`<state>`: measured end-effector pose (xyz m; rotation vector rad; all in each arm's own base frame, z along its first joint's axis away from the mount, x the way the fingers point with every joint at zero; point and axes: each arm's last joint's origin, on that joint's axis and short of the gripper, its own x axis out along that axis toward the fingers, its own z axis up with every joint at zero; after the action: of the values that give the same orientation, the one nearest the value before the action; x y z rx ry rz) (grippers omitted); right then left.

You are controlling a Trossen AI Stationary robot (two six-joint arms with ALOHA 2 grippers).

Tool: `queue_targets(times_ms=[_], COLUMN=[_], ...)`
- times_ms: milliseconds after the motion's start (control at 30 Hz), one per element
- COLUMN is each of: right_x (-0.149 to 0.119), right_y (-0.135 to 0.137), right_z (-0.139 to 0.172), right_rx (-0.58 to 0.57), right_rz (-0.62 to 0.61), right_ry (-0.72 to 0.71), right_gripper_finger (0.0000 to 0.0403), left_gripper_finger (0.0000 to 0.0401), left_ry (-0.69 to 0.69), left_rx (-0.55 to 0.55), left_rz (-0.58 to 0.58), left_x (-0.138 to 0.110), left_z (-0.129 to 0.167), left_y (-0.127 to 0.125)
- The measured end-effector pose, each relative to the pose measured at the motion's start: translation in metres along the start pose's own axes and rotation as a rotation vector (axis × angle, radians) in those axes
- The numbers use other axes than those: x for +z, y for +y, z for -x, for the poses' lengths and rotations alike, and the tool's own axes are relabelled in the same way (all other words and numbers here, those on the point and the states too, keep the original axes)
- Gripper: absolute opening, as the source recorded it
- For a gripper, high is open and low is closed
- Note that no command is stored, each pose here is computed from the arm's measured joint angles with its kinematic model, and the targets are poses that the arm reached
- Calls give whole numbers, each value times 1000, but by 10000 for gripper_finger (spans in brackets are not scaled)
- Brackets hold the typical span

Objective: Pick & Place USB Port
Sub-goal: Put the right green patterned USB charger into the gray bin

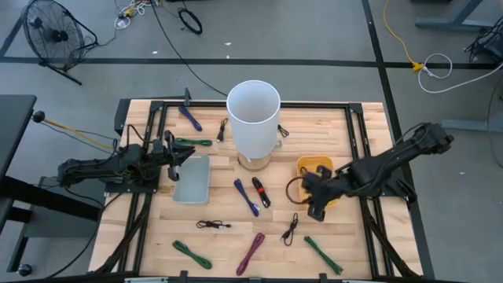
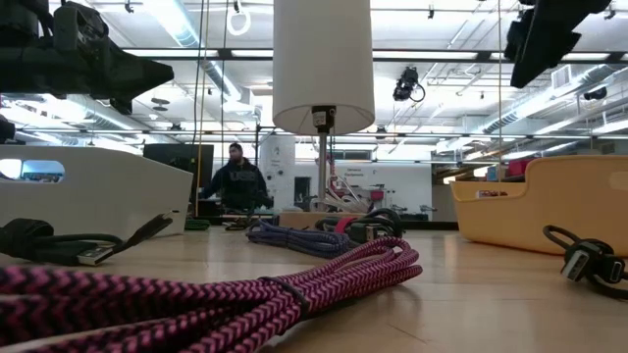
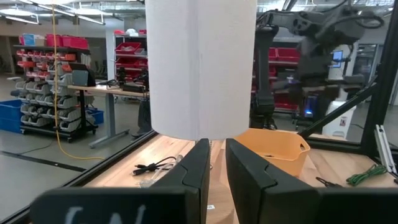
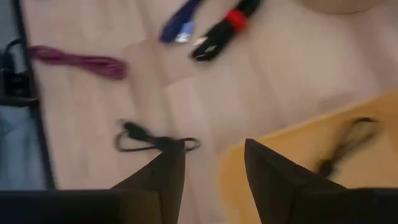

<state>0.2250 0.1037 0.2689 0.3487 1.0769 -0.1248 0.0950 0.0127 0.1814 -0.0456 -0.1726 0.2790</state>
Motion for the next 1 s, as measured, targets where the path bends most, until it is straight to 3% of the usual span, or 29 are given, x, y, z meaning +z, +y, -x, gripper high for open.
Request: queue_targets(times_ms=[233,533,767,1000], right_x=[-7,-24,-62,-96], right_y=[13,33,70,89], right_z=[-37,-55,-47,-42], right_rx=[40,39,49,14], right_rz=[-102,-270,-373,-443], right_ry=[220,352,321,289], right_gripper_finger=[153,145,139,139], left_gripper_finger=[58,58,58,58], left_ry=[-29,-45,-43,-40], left_rx=[11,9,-23,-57], left_rz=[-47,1,44,69], left_x=[3,4,4,4], left_z=[0,0,0,0], left_y=[0,0,-1,-2])
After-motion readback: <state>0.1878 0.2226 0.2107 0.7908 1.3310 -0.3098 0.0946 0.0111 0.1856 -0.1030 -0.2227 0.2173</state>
